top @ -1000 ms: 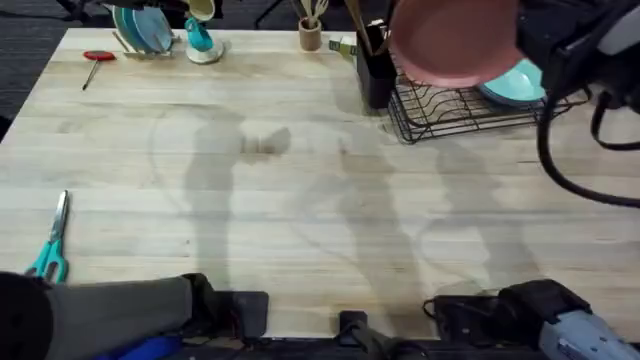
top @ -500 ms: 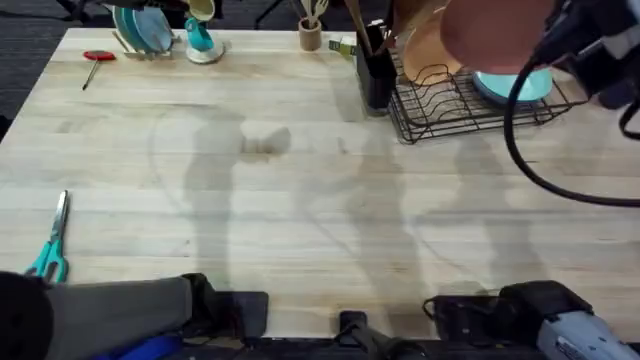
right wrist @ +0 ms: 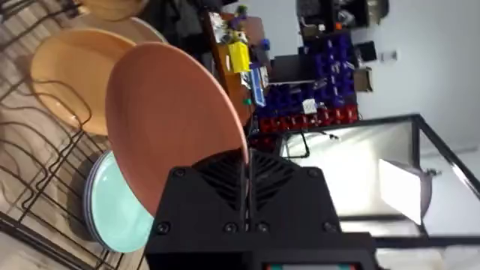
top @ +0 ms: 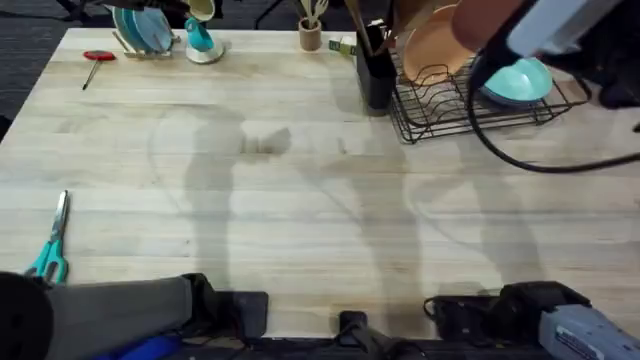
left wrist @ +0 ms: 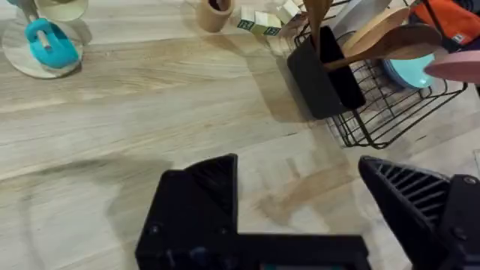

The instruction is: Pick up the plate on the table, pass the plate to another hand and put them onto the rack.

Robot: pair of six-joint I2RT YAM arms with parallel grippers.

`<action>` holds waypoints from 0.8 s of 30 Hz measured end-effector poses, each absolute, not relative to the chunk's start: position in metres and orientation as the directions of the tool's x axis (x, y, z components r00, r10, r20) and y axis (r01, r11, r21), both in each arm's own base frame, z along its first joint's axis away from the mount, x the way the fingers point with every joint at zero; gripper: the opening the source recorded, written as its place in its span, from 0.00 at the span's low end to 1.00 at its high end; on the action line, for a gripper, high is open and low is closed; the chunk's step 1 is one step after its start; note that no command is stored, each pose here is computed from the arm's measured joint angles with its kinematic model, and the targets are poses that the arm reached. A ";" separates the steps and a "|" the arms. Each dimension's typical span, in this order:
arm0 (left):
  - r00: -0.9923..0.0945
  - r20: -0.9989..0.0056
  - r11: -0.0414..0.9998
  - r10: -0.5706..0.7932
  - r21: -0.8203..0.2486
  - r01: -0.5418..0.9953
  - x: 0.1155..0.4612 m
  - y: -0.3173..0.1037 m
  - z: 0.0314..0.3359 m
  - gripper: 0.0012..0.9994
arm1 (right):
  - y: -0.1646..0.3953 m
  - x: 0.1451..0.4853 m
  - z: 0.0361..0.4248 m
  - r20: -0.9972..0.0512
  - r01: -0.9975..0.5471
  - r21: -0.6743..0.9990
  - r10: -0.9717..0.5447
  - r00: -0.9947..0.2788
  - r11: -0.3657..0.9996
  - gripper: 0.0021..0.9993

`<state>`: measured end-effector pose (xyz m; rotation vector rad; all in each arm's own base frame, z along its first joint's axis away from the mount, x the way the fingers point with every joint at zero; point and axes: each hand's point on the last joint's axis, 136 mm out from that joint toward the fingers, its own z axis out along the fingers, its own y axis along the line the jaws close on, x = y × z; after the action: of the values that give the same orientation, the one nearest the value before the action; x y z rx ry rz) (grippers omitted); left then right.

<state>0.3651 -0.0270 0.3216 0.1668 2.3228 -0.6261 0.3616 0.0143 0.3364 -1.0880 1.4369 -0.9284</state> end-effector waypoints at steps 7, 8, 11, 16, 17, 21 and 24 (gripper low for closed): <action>-0.737 -0.673 0.877 -0.057 -0.386 0.286 0.365 -0.026 0.321 0.99 | 0.025 0.394 0.305 -0.210 -0.207 -0.958 -0.977 0.025 0.200 0.03; -0.737 -0.673 0.878 -0.056 -0.384 0.284 0.365 -0.026 0.321 0.99 | 0.027 0.399 0.302 -0.200 -0.211 -0.959 -0.979 0.032 0.189 0.03; -0.738 -0.673 0.880 -0.056 -0.382 0.282 0.366 -0.025 0.321 0.99 | 0.034 0.410 0.285 -0.155 -0.246 -0.960 -0.985 0.074 0.133 0.03; -0.738 -0.673 0.881 -0.056 -0.380 0.280 0.366 -0.025 0.320 0.99 | 0.043 0.423 0.255 -0.034 -0.303 -0.953 -0.988 0.151 -0.014 0.03; -0.738 -0.673 0.881 -0.056 -0.380 0.280 0.366 -0.025 0.320 0.99 | 0.044 0.426 0.250 -0.017 -0.307 -0.951 -0.987 0.162 -0.034 0.03; -0.738 -0.673 0.881 -0.056 -0.380 0.280 0.366 -0.025 0.320 0.99 | 0.047 0.445 0.226 0.049 -0.313 -0.943 -0.980 0.195 -0.109 0.03; -0.738 -0.673 0.881 -0.056 -0.380 0.280 0.366 -0.025 0.320 0.99 | 0.048 0.454 0.223 0.064 -0.291 -0.949 -0.977 0.202 -0.123 0.03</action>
<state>0.3657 -0.0246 0.3204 0.1606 2.3288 -0.6077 0.4537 0.0476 0.2230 -1.5883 1.2329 -0.9714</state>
